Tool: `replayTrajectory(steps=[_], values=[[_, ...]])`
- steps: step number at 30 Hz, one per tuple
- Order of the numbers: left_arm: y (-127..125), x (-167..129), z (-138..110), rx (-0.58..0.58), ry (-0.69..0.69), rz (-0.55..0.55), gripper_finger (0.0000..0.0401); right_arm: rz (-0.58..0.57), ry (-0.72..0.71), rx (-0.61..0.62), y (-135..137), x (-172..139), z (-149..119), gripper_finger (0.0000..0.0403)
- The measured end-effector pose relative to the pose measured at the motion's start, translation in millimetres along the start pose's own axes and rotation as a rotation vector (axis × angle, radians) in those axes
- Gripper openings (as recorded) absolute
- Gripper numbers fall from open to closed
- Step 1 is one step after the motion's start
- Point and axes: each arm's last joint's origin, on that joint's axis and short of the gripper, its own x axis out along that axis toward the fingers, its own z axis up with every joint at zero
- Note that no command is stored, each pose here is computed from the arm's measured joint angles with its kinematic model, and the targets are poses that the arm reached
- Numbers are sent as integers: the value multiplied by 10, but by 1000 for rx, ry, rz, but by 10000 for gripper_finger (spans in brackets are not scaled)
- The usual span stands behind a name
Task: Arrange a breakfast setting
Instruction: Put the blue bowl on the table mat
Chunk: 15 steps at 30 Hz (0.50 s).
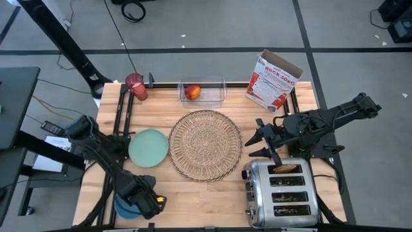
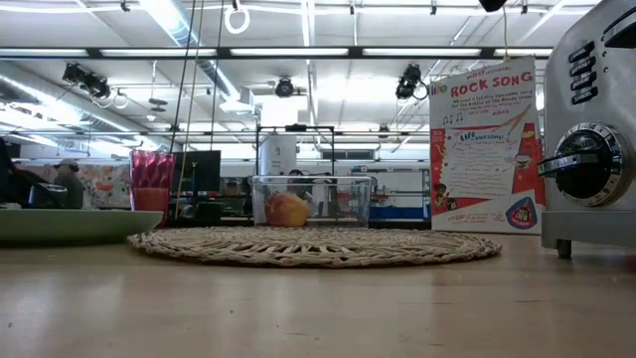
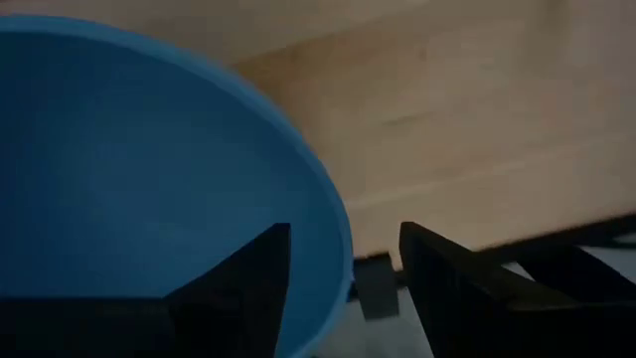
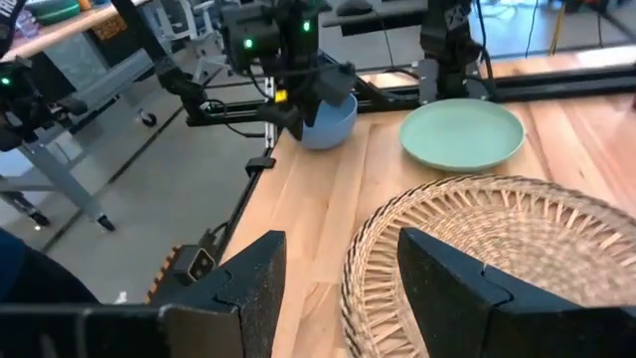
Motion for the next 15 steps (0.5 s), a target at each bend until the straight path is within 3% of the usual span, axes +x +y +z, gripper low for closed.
replayTrajectory(steps=[5,8,15], values=[[-46,150,36,-20,-9,45,192,-45,-23,-54,-43,-43,22,201],[-70,221,67,-35,9,84,169,-57,-57,-70,-58,-109,94,200],[-106,270,91,-56,89,137,35,-62,-167,-139,-31,-354,344,194]])
